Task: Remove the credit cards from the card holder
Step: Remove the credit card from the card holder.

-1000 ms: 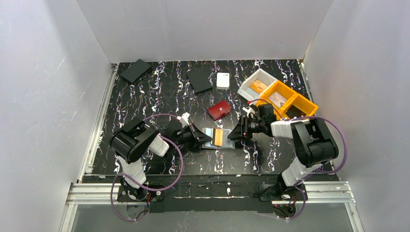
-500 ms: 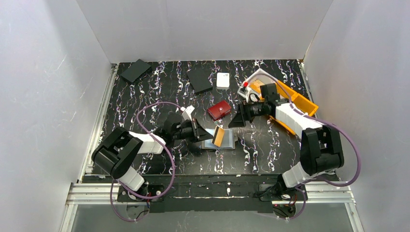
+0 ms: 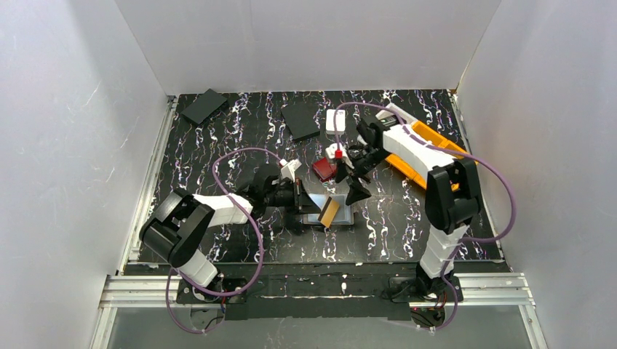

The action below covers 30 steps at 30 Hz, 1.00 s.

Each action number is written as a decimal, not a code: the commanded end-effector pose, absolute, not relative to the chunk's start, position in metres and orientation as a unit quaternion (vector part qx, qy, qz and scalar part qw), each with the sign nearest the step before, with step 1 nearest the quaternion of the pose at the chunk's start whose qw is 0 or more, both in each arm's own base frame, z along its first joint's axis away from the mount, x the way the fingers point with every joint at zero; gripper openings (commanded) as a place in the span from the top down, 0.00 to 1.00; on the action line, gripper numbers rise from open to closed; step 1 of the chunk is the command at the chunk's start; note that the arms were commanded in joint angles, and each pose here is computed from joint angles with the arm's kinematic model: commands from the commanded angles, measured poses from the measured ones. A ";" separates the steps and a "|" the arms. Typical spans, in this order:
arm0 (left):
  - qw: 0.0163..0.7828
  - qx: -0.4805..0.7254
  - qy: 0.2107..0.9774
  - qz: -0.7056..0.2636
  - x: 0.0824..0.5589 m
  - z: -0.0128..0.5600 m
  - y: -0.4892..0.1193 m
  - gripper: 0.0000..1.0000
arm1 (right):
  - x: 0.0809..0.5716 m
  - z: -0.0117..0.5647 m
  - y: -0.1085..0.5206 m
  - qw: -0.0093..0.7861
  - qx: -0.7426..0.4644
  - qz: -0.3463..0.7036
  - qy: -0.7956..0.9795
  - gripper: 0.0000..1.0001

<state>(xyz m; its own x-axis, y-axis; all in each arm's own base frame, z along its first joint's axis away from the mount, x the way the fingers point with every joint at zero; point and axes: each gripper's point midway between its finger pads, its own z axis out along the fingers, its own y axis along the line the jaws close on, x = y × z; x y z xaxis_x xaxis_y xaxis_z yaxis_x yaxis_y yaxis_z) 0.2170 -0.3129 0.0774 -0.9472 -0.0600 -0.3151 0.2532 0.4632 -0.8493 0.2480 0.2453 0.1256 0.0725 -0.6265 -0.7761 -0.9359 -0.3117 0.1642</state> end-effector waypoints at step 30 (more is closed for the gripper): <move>0.191 0.153 0.811 -0.532 0.210 0.129 -0.313 1.00 | 0.198 0.115 0.281 0.078 -0.677 0.508 0.527 0.82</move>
